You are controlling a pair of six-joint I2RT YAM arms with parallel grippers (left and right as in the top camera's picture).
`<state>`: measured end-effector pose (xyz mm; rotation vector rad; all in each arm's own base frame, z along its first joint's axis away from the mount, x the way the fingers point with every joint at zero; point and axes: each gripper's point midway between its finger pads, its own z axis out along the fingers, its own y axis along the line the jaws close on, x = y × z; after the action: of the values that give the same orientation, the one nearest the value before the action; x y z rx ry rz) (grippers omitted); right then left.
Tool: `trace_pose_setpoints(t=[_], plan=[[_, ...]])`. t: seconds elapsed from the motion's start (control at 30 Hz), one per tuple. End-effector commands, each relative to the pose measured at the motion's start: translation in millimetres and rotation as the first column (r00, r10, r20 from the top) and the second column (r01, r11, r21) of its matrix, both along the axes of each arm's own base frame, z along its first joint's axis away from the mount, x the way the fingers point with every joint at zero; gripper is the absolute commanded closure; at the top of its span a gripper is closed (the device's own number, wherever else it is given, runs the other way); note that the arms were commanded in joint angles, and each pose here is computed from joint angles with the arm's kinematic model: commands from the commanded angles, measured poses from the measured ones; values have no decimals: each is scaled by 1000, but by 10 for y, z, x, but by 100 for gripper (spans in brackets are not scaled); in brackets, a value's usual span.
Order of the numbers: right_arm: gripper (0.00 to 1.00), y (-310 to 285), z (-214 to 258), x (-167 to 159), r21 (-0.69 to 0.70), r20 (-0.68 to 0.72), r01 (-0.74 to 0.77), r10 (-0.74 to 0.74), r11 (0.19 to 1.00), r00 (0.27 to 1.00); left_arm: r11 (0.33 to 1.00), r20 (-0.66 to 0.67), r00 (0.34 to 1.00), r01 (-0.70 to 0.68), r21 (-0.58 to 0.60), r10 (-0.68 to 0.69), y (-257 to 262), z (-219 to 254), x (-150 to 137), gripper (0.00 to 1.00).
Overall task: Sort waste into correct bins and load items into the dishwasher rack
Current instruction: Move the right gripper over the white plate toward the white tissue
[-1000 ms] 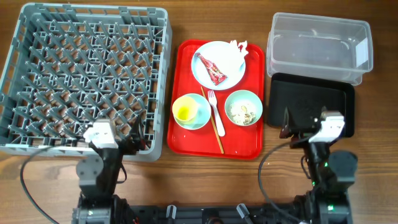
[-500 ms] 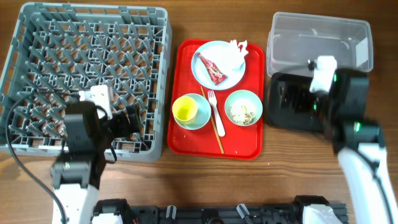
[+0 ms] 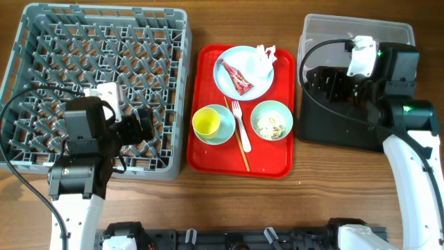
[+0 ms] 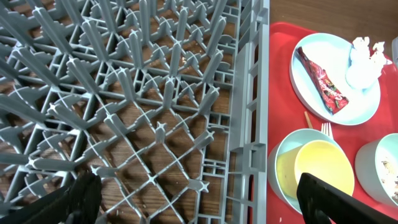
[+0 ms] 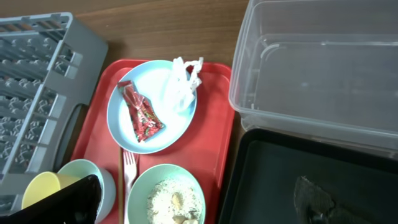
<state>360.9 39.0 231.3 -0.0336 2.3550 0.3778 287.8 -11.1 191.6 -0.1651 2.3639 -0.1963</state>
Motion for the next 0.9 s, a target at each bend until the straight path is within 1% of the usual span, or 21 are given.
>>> trace_pose_setpoints(t=[0.0, 0.13, 0.3, 0.47, 0.6, 0.7, 0.8, 0.87], plan=[[0, 151, 79, 8, 25, 11, -43, 43, 999, 999, 1000, 13, 1000, -8, -7, 8, 13, 65, 25, 0], [0, 353, 114, -19, 8, 19, -99, 98, 995, 995, 1000, 14, 1000, -8, -7, 8, 13, 66, 26, 0], [0, 511, 226, 45, -23, 35, -91, 91, 996, 995, 1000, 14, 1000, -8, -7, 8, 13, 66, 26, 0], [0, 725, 397, 243, -25, 35, -128, 129, 991, 991, 1000, 14, 1000, -8, -7, 8, 13, 66, 26, 0], [0, 894, 460, 511, -33, 32, -154, 155, 988, 987, 1000, 13, 1000, -8, -7, 8, 13, 65, 25, 0], [0, 962, 363, 757, -71, 18, -136, 138, 988, 990, 1000, 10, 1000, -8, -7, 8, 13, 60, 20, 0], [0, 1029, 117, 939, -107, -12, -109, 108, 988, 994, 1000, 10, 1000, -8, -7, 8, 13, 60, 20, 0], [0, 1061, -177, 1036, -142, -62, -76, 68, 987, 996, 1000, 10, 1000, -8, -7, 8, 13, 60, 20, 0]])
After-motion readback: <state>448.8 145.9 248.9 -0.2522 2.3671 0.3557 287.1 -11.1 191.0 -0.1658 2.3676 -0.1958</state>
